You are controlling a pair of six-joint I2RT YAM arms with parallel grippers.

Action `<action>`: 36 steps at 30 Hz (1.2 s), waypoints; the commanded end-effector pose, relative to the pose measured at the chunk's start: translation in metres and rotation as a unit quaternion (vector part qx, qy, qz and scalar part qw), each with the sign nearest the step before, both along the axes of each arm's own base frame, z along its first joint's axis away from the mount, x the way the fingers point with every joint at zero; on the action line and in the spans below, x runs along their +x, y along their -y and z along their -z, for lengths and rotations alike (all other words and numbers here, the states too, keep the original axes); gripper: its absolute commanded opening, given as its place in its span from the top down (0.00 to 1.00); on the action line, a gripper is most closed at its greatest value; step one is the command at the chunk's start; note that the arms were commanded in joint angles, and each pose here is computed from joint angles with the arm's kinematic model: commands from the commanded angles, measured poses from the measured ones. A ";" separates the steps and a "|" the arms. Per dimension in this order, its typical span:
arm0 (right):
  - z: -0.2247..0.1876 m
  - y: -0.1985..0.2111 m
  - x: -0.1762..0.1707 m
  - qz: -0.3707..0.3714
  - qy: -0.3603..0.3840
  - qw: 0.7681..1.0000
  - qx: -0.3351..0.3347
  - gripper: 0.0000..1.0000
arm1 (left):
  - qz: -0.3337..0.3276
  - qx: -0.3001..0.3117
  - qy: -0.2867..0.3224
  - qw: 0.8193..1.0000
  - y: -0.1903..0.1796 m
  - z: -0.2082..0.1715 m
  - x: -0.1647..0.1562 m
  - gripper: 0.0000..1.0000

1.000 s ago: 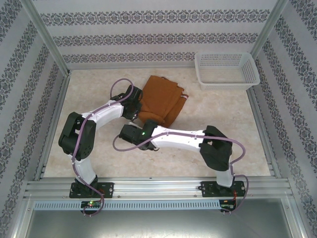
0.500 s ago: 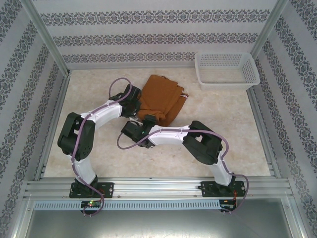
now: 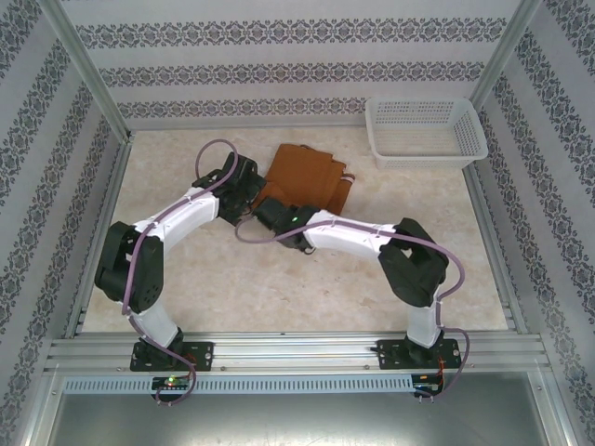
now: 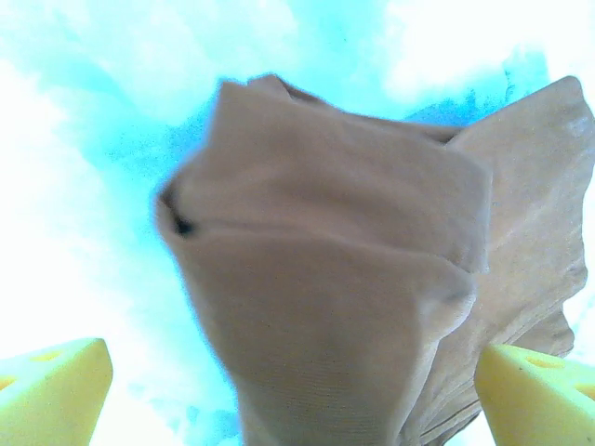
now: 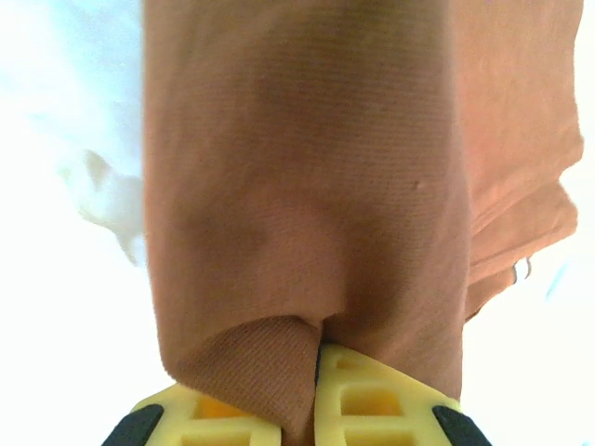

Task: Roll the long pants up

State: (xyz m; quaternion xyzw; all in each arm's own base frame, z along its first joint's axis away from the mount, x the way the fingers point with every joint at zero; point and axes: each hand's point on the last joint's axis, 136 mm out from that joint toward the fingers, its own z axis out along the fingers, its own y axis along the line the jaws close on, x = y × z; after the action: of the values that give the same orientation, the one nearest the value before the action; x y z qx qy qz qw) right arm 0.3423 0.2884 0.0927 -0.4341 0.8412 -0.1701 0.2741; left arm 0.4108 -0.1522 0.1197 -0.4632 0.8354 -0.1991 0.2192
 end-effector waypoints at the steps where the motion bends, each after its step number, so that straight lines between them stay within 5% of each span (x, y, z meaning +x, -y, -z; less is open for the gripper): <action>1: 0.008 0.023 -0.011 0.058 -0.074 0.994 0.050 1.00 | 0.001 0.018 -0.006 1.000 -0.011 -0.011 -0.008 0.00; 7: 0.015 0.022 -0.013 0.104 -0.195 0.965 0.139 1.00 | 0.000 0.003 -0.012 1.000 -0.007 0.000 -0.014 0.00; 12: 0.008 0.009 -0.010 0.140 -0.288 0.916 0.242 1.00 | 0.013 -0.007 0.001 1.000 0.013 0.003 -0.014 0.00; 24: 0.007 -0.006 -0.024 0.180 -0.436 0.807 0.356 1.00 | 0.044 -0.006 0.049 0.998 0.057 -0.005 0.019 0.00; 31: 0.002 -0.006 -0.032 0.181 -0.473 0.769 0.390 1.00 | 0.057 -0.014 0.064 0.996 0.076 0.010 0.033 0.00; 36: 0.003 0.001 -0.032 0.188 -0.476 0.766 0.390 1.00 | 0.068 -0.022 0.062 0.996 0.096 0.034 0.039 0.00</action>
State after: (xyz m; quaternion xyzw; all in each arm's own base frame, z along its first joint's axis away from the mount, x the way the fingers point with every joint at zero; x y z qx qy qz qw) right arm 0.3352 0.2844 0.0884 -0.1610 0.9319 0.3250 0.0033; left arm 0.4351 -0.2282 0.0863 -0.4092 0.8509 -0.2362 0.2295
